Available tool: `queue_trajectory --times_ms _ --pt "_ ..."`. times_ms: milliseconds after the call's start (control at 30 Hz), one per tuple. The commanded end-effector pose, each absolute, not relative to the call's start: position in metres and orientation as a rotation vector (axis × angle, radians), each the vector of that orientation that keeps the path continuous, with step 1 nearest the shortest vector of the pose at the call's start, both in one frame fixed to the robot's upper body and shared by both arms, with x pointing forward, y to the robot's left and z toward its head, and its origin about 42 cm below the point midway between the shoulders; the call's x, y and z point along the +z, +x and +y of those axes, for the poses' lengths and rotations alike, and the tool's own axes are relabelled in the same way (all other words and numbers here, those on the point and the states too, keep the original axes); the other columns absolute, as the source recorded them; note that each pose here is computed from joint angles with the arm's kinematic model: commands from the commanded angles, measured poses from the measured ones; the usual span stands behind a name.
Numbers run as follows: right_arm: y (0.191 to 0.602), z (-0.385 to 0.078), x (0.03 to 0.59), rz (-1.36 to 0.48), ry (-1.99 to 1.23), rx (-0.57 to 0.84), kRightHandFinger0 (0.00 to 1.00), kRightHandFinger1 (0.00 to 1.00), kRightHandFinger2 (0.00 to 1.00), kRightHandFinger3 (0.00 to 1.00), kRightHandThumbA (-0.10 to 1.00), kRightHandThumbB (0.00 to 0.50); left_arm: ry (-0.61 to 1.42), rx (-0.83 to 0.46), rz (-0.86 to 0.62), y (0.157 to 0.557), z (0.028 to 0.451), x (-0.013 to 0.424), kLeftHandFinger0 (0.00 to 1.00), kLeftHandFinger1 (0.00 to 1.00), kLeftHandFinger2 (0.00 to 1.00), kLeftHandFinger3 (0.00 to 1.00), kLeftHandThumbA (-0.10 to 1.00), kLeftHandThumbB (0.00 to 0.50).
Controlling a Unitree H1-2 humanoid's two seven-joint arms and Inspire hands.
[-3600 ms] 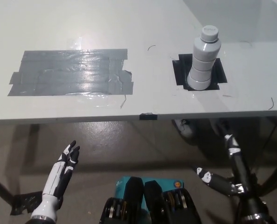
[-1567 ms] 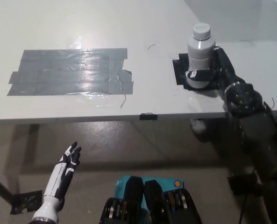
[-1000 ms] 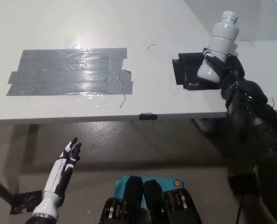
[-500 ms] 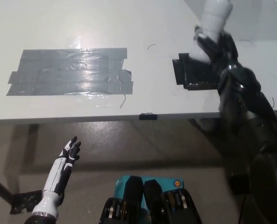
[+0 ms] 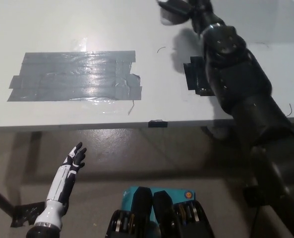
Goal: A white bottle is kept in the middle of the desk infront of the robot and the robot picks it up with its right hand and passes it to a person
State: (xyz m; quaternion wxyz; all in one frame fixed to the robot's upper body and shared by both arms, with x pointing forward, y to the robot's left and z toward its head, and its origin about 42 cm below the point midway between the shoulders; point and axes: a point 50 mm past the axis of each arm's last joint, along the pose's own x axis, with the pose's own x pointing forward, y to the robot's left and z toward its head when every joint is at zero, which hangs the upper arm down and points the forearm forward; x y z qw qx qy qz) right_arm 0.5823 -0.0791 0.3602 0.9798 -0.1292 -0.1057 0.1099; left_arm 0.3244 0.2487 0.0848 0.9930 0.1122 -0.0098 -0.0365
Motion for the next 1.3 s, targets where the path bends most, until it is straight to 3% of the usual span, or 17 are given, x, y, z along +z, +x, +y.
queue_trajectory --times_ms 0,67,167,267,333,633,833,867,900,933,967,1000,1033,1067,1133,1267 --pt "0.585 -0.061 0.400 -0.278 -0.341 0.210 0.04 0.57 0.93 0.90 -0.10 0.155 0.257 -0.092 -0.070 0.331 0.250 0.100 1.00 1.00 1.00 1.00 0.99 0.018" --pt "0.586 -0.061 0.397 -0.276 -0.373 0.207 0.04 0.56 0.91 0.87 -0.10 0.156 0.255 -0.091 -0.072 0.332 0.248 0.102 1.00 1.00 1.00 1.00 0.96 0.008" --pt "0.585 -0.060 0.383 -0.267 -0.393 0.202 0.00 0.46 0.86 0.76 -0.10 0.158 0.252 -0.098 -0.073 0.332 0.248 0.103 1.00 1.00 1.00 1.00 0.91 0.001" --pt "0.584 -0.056 0.373 -0.236 -0.400 0.204 0.05 0.52 0.91 0.81 -0.10 0.153 0.257 -0.097 -0.074 0.332 0.249 0.104 1.00 1.00 1.00 1.00 0.89 0.009" --pt "0.583 -0.054 0.369 -0.231 -0.403 0.208 0.03 0.54 0.97 0.86 -0.10 0.153 0.266 -0.097 -0.074 0.332 0.249 0.104 1.00 1.00 1.00 1.00 0.89 0.011" --pt "0.575 -0.043 0.339 -0.183 -0.407 0.233 0.02 0.59 0.94 0.88 -0.10 0.168 0.271 -0.103 -0.054 0.323 0.247 0.097 1.00 1.00 1.00 1.00 0.87 0.025" --pt "0.573 -0.041 0.333 -0.183 -0.393 0.237 0.01 0.55 0.89 0.85 -0.10 0.173 0.268 -0.102 -0.058 0.325 0.246 0.100 1.00 1.00 1.00 1.00 0.83 0.010" --pt "0.573 -0.041 0.332 -0.184 -0.403 0.237 0.07 0.61 0.96 0.90 -0.10 0.205 0.270 -0.104 -0.058 0.326 0.247 0.100 1.00 1.00 1.00 1.00 0.83 0.011" --pt "0.573 -0.041 0.332 -0.185 -0.407 0.237 0.11 0.63 0.95 0.88 -0.10 0.206 0.271 -0.104 -0.059 0.326 0.247 0.100 1.00 1.00 1.00 1.00 0.83 0.011" --pt "0.574 -0.041 0.332 -0.178 -0.424 0.244 0.56 1.00 1.00 1.00 0.10 0.281 0.271 -0.104 -0.058 0.327 0.247 0.101 1.00 1.00 1.00 1.00 0.83 0.010" --pt "0.574 -0.042 0.331 -0.167 -0.434 0.257 0.73 1.00 1.00 1.00 0.14 0.284 0.273 -0.104 -0.058 0.328 0.247 0.101 1.00 1.00 1.00 1.00 0.83 0.008" --pt "0.575 -0.043 0.330 -0.138 -0.425 0.304 0.86 1.00 1.00 1.00 0.37 0.375 0.274 -0.104 -0.057 0.328 0.247 0.101 1.00 1.00 1.00 1.00 0.83 0.008" --pt "0.575 -0.044 0.329 -0.118 -0.424 0.343 0.88 1.00 1.00 1.00 0.42 0.389 0.277 -0.104 -0.055 0.329 0.247 0.102 1.00 1.00 1.00 1.00 0.83 0.007" --pt "0.575 -0.046 0.327 -0.114 -0.452 0.363 1.00 1.00 1.00 1.00 0.54 0.459 0.278 -0.106 -0.058 0.329 0.247 0.102 1.00 1.00 1.00 1.00 0.82 0.000" --pt "0.575 -0.049 0.322 -0.104 -0.440 0.381 1.00 1.00 1.00 1.00 0.58 0.495 0.279 -0.106 -0.055 0.328 0.247 0.103 1.00 1.00 1.00 1.00 0.82 0.000" --pt "0.575 -0.055 0.318 -0.093 -0.407 0.398 1.00 1.00 1.00 1.00 0.63 0.500 0.291 -0.105 -0.060 0.330 0.247 0.104 1.00 1.00 1.00 1.00 0.82 0.000"
